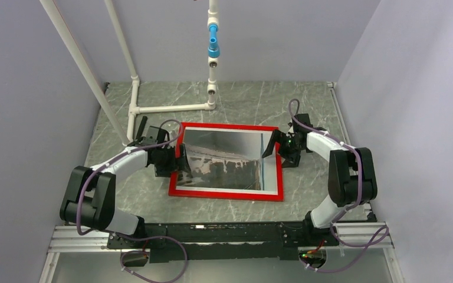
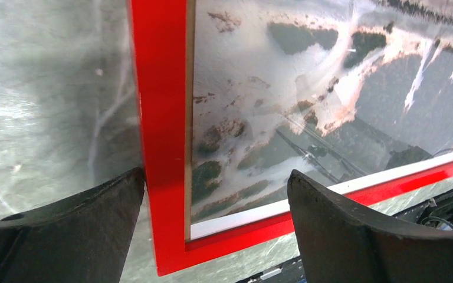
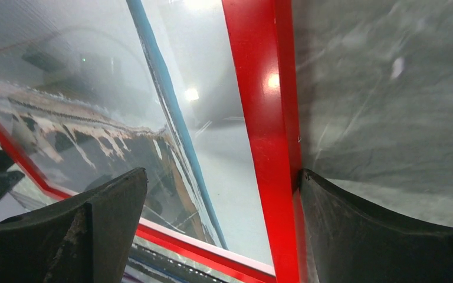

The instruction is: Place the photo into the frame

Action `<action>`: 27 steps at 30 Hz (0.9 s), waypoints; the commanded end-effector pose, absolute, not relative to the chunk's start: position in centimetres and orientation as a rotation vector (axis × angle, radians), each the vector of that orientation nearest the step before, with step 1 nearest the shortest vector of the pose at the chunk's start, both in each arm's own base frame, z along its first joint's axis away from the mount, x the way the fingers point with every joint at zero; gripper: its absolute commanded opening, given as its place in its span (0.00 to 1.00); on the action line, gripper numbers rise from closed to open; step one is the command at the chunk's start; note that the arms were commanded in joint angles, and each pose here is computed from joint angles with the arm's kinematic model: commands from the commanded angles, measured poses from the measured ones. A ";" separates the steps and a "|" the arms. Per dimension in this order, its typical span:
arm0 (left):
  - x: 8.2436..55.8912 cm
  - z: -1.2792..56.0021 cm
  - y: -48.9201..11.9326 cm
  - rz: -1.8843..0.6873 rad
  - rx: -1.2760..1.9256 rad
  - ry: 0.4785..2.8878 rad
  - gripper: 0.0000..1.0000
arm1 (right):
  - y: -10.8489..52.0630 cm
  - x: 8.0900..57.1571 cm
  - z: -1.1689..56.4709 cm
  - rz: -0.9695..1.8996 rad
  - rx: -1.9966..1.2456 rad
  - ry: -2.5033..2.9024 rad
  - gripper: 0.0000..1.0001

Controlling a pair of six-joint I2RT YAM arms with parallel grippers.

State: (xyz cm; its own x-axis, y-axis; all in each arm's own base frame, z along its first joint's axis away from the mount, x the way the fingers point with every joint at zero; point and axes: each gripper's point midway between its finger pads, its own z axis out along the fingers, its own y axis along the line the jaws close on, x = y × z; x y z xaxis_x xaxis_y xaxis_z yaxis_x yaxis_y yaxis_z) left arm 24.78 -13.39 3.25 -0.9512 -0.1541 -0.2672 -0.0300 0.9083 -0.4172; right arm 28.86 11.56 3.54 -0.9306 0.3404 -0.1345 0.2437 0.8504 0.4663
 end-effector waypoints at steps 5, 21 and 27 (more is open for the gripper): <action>21.8 2.5 -16.6 -0.747 -0.133 2.844 0.94 | 11.4 31.1 4.4 0.691 0.418 2.775 1.00; 25.5 8.1 -14.0 -0.488 -0.090 2.657 1.00 | 7.2 32.2 8.0 0.359 0.393 2.651 1.00; 27.6 16.5 -14.0 -0.532 0.046 2.313 1.00 | 6.2 33.2 13.6 0.325 0.319 2.407 1.00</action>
